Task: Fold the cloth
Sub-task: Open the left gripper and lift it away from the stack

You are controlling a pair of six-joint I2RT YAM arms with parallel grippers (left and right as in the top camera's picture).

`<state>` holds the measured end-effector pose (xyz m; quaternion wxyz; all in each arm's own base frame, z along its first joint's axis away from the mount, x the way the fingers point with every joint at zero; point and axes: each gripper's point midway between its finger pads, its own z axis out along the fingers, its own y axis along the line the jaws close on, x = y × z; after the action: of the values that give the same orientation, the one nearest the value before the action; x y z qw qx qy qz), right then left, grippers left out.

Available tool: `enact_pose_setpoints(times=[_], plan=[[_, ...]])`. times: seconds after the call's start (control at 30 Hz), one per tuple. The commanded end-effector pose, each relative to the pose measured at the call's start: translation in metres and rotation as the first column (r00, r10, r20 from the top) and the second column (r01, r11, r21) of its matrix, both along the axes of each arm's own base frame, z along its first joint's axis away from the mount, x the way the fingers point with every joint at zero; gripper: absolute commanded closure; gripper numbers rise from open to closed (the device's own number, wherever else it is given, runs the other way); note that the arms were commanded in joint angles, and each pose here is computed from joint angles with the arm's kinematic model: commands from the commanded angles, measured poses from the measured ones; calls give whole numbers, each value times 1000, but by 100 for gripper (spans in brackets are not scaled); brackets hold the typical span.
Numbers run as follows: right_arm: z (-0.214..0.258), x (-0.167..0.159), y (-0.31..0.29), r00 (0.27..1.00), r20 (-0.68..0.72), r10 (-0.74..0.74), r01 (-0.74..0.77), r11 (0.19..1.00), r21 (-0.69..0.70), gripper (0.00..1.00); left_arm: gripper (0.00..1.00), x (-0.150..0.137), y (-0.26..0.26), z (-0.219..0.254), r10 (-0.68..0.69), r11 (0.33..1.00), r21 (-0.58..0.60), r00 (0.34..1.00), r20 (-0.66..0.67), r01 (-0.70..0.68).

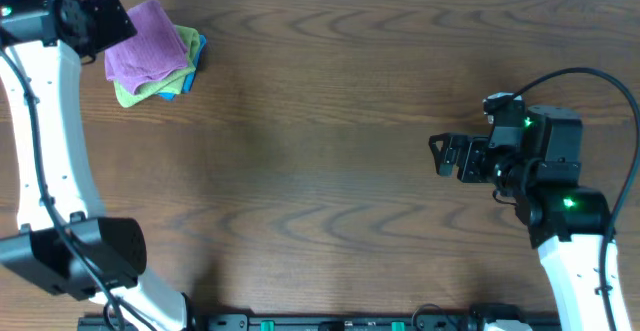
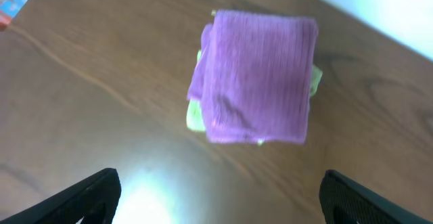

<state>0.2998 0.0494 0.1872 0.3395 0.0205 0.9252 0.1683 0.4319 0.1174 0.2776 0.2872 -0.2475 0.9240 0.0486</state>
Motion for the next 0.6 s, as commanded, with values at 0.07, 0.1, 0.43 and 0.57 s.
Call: enact_pose_setpoints(times=[0.07, 0.1, 0.43, 0.57], plan=[[1, -1, 0, 1000, -1, -8, 8, 1000, 17, 1, 5, -35, 9, 37, 29, 998, 61, 999, 25, -30], [1, -1, 0, 1000, -1, -8, 8, 1000, 17, 1, 5, -44, 9, 42, 33, 998, 60, 999, 27, -35], [1, -1, 0, 1000, -1, -8, 8, 1000, 17, 1, 5, -130, -6, 100, 55, 993, 99, 994, 94, -64], [1, -1, 0, 1000, -1, -8, 8, 1000, 17, 1, 5, -173, -17, 111, 54, 993, 97, 994, 90, -63]])
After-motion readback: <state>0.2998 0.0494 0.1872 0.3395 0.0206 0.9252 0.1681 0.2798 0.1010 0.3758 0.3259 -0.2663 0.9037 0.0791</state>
